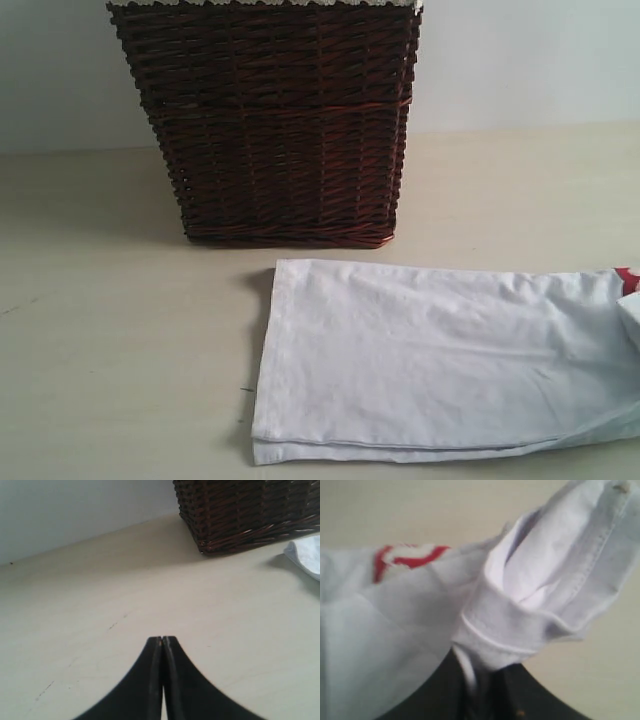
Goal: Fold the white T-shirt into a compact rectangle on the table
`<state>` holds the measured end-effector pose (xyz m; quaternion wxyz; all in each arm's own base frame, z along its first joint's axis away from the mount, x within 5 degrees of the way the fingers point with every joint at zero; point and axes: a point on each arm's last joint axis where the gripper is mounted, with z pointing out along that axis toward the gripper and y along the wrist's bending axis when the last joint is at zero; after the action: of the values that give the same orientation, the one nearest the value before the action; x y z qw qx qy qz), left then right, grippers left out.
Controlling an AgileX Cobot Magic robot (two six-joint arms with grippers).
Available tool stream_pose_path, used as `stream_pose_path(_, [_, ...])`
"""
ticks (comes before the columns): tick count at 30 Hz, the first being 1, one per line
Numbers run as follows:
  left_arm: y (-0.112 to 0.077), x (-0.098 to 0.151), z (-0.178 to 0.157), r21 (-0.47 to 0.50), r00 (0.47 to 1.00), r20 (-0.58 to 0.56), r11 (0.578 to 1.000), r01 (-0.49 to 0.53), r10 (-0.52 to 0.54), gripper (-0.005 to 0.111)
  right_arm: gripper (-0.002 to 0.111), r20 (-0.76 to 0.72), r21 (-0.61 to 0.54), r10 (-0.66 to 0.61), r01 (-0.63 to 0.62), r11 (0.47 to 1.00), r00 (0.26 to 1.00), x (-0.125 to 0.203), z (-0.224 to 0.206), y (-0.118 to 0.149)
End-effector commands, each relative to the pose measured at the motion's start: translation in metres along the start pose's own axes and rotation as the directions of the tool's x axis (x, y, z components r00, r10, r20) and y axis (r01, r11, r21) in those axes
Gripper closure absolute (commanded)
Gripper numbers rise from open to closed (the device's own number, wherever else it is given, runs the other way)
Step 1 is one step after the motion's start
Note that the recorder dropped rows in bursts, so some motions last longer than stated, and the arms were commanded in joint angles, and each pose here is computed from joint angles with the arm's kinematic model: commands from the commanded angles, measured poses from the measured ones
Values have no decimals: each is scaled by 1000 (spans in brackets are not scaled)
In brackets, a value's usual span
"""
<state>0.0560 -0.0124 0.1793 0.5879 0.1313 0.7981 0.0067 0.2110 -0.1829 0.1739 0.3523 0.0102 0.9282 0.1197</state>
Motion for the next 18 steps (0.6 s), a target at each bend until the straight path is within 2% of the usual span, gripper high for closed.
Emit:
stream_pose_path(1, [0,0,0,-5,1000,1,1000,4,-4,105,108,153,-109,20,-3,994,988,-27,-32,33])
stream_pose_path(5, [0,0,0,-5,1000,1,1000,4,-4,105,108,203,-106,-21,44,993,979,-36,-52,52])
stream_pose_path(9, [0,0,0,-5,1000,1,1000,4,-4,105,108,196,-101,-10,30,994,980,-37,-54,53])
stream_pose_path(13, [0,0,0,-5,1000,1,1000,4,-4,105,108,149,-79,-12,24,997,989,-31,-48,47])
stream_pose_path(18, [0,0,0,-5,1000,1,1000,4,-4,105,108,78,50,15,-19,999,997,-20,-33,21])
